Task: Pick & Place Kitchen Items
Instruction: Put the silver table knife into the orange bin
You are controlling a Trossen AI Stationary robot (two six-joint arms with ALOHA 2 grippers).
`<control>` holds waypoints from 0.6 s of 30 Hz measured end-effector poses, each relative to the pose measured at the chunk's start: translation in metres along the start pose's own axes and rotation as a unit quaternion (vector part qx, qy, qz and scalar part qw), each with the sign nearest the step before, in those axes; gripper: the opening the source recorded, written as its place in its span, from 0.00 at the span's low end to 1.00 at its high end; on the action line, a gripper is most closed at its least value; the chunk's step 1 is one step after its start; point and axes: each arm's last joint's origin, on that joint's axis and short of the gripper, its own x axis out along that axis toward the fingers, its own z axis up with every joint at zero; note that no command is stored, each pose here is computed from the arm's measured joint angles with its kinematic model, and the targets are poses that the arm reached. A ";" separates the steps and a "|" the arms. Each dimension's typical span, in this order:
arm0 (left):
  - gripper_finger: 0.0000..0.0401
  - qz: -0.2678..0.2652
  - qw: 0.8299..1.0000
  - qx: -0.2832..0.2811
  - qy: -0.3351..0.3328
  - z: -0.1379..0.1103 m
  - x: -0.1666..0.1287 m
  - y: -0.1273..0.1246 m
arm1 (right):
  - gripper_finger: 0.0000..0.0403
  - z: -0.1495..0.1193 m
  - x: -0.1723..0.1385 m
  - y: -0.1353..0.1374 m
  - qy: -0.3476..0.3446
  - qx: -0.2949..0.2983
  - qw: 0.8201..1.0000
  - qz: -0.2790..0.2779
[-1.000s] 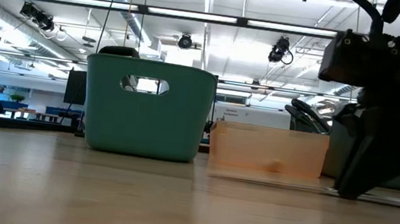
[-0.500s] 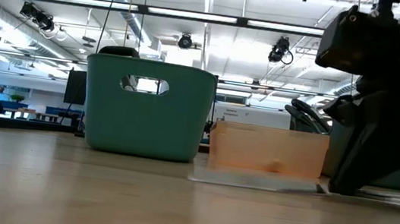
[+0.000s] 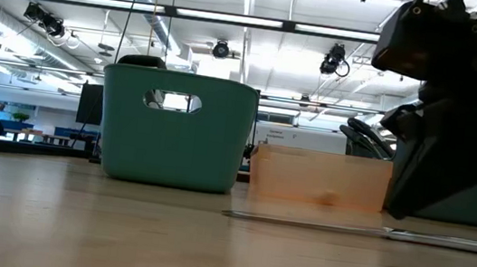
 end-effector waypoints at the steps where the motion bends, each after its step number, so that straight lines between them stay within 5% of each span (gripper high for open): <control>1: 0.01 -0.007 1.000 -0.001 0.006 0.001 0.004 -0.003 | 0.05 0.000 0.000 0.000 0.000 0.000 1.000 0.000; 9: 0.01 -0.080 0.995 0.001 0.056 -0.007 0.055 -0.044 | 0.10 -0.004 -0.001 -0.001 0.018 0.013 1.000 -0.007; 18: 0.01 -0.124 0.984 -0.066 0.111 -0.038 0.120 -0.092 | 0.19 -0.010 -0.004 0.002 0.037 0.027 0.999 -0.009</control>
